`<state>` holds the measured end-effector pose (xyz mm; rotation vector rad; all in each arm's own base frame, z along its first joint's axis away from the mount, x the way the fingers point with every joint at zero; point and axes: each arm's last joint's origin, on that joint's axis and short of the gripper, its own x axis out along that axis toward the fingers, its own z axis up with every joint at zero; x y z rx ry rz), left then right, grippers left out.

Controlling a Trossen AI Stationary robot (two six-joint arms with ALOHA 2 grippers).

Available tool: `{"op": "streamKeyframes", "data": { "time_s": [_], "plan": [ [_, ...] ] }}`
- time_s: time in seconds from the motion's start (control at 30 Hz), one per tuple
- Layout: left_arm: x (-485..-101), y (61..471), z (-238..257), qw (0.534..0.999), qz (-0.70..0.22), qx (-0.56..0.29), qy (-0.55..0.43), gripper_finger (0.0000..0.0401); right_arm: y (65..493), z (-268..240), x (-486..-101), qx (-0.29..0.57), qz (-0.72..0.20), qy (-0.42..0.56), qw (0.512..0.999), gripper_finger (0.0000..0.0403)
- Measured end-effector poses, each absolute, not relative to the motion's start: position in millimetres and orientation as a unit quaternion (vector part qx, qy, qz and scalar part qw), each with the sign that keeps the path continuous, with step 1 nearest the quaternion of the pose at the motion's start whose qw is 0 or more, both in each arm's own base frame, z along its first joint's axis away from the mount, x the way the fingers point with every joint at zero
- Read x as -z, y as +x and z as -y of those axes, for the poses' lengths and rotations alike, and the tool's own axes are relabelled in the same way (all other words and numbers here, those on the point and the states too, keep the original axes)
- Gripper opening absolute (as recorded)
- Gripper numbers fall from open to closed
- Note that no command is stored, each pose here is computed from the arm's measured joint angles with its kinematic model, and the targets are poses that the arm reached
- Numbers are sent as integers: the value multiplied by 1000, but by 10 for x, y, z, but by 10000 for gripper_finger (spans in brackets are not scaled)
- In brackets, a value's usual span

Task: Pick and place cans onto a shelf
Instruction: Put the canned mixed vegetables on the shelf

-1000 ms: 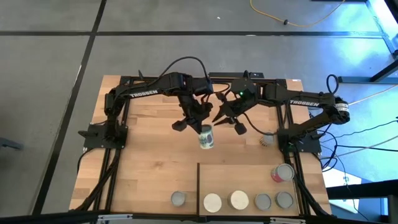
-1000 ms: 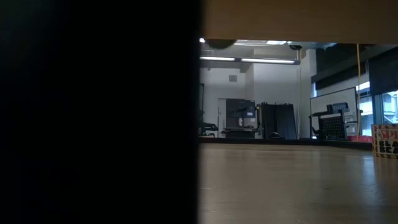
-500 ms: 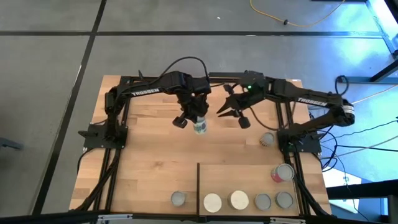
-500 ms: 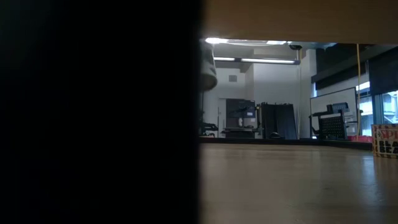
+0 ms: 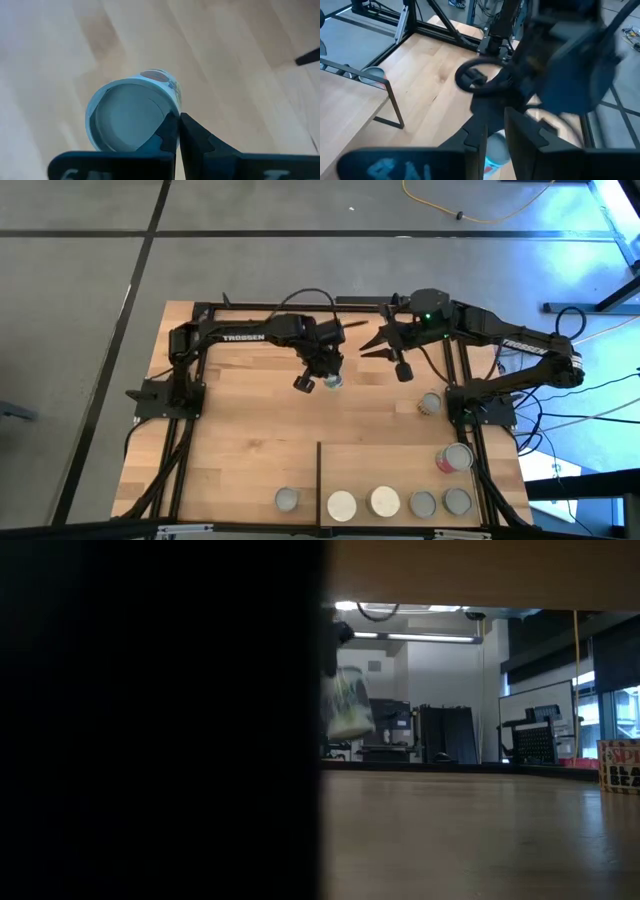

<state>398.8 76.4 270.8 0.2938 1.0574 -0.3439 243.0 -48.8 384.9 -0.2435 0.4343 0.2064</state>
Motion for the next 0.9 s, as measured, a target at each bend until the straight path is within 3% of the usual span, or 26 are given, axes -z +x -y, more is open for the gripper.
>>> {"op": "streamKeyframes", "data": {
  "time_s": [0.3, 0.57, 0.9],
  "plan": [
    [-2241, 4123, -641, 824, -525, 175, 121, 0, 2429, 489, -3847, -101, -216, -120, 964, 69],
    [-2169, 4217, -631, 837, -498, 203, 101, 1, 2429, 488, -3844, -102, -217, -119, 963, 69],
    [-2165, 4238, -625, 841, -494, 196, 107, 31, 2429, 487, -3844, -102, -217, -119, 963, 69]
  ]
}}
